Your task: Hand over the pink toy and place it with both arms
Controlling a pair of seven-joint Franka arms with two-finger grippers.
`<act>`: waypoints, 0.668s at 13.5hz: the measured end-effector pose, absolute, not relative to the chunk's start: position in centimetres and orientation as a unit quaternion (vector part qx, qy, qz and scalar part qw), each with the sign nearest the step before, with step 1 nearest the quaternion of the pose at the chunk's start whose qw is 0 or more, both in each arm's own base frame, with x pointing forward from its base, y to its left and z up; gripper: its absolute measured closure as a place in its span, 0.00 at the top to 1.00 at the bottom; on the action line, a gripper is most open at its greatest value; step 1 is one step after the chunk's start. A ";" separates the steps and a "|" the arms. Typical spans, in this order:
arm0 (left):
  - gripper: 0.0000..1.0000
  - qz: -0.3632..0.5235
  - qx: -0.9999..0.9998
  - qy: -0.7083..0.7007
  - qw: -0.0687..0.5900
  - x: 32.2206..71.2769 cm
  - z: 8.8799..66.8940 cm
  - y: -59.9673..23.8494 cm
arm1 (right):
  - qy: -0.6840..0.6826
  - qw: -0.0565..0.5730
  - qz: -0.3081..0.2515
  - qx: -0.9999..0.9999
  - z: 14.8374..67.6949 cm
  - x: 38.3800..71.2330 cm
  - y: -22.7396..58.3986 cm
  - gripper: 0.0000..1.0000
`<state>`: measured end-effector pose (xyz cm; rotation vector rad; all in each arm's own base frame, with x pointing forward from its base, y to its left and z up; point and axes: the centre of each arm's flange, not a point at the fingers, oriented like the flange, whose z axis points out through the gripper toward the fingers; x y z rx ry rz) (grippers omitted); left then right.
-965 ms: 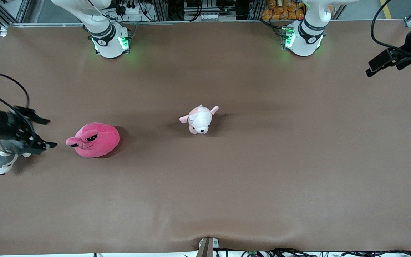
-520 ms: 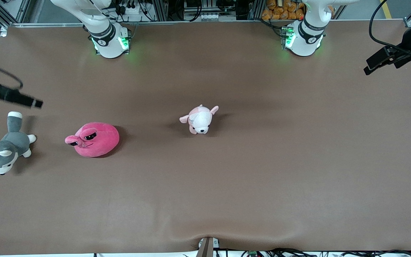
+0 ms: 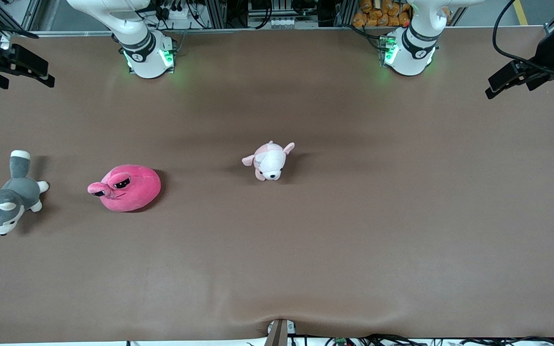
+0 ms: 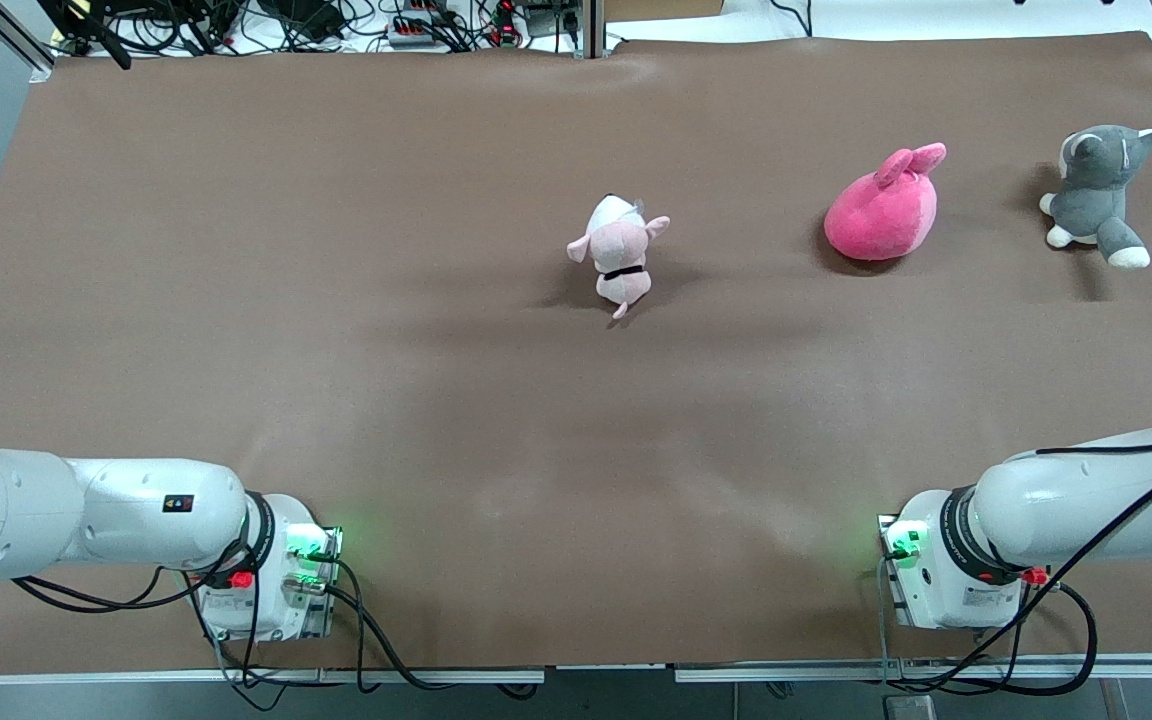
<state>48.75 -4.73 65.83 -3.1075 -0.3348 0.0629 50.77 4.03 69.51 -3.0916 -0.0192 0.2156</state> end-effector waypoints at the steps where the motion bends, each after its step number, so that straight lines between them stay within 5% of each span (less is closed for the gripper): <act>1: 1.00 0.022 -0.994 -0.105 0.008 48.7 65.8 -4.9 | -0.005 0.017 0.067 -0.998 69.0 50.6 3.9 1.00; 9: 1.00 0.015 -0.998 -0.060 0.005 48.7 66.6 -4.1 | 0.000 0.011 0.060 -0.998 68.5 50.8 3.2 1.00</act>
